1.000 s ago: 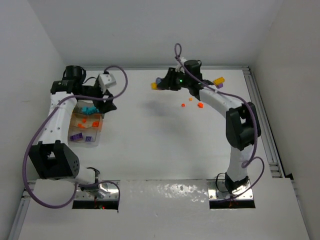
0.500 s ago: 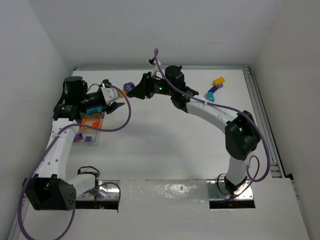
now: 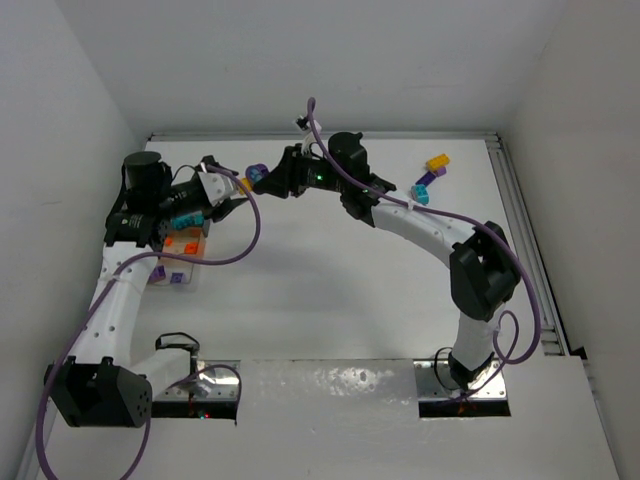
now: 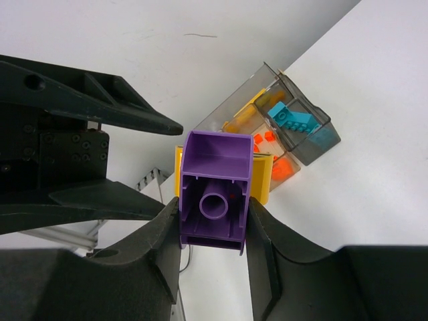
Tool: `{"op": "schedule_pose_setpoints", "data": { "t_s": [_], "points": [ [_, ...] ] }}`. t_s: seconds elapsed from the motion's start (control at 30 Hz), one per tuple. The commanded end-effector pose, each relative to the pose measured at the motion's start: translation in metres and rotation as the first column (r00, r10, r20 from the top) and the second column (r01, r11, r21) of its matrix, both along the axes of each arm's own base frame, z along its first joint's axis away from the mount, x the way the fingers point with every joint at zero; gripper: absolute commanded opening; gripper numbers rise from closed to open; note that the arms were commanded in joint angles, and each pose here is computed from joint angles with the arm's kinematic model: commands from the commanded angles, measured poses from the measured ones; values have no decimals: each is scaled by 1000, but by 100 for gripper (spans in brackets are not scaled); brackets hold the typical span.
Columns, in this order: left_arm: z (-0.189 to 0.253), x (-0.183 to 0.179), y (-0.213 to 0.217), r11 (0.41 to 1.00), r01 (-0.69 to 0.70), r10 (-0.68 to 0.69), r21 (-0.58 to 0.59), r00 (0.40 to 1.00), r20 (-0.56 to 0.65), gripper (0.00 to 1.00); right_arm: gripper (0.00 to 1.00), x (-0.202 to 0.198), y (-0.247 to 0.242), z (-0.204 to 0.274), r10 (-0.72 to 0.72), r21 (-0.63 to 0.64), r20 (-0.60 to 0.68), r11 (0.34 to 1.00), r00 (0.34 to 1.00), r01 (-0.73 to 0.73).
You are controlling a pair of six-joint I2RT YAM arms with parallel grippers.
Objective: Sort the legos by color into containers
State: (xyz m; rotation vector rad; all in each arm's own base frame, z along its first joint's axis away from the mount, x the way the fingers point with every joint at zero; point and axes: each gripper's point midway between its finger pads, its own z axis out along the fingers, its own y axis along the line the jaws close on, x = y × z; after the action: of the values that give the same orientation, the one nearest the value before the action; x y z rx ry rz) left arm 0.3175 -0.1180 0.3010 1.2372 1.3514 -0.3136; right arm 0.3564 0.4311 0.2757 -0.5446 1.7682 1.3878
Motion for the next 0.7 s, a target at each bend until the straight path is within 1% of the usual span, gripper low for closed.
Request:
{"op": "schedule_pose_setpoints", "data": {
  "t_s": [0.0, 0.33, 0.43, 0.47, 0.53, 0.57, 0.6, 0.63, 0.67],
  "points": [
    [5, 2, -8, 1000, 25, -25, 2, 999, 33, 53, 0, -5, 0, 45, -3, 78, 104, 997, 995, -6],
    [-1, 3, -11, 1000, 31, -31, -2, 1000, -4, 48, 0, -10, 3, 54, -1, 86, 127, 996, 992, -10],
    [-2, 6, -12, 1000, 17, -17, -16, 999, -28, 40, 0, -11, 3, 53, 6, 81, 130, 997, 992, -16],
    [-3, 6, -12, 1000, 17, -17, -20, 999, -37, 32, 0, -11, 2, 52, 4, 77, 128, 997, 992, -14],
    [-3, 4, -14, 999, 27, -28, -27, 999, -43, 28, 0, -12, 1, 52, 4, 76, 131, 997, 991, -14],
    [-3, 3, -14, 999, 28, -29, -32, 998, -49, 22, 0, -12, 1, 52, 3, 75, 129, 997, 992, -13],
    [-4, 3, -15, 999, 29, -30, -33, 998, -52, 19, 0, -12, 1, 52, 2, 75, 128, 997, 992, -11],
    [-3, 3, -15, 999, 30, -32, -34, 998, -50, 14, 0, -10, 0, 52, -6, 71, 130, 997, 992, -4],
    [-3, 3, -15, 999, 32, -34, -34, 998, -52, 12, 0, -10, 0, 52, -7, 72, 129, 997, 992, -2]
  ]
}}
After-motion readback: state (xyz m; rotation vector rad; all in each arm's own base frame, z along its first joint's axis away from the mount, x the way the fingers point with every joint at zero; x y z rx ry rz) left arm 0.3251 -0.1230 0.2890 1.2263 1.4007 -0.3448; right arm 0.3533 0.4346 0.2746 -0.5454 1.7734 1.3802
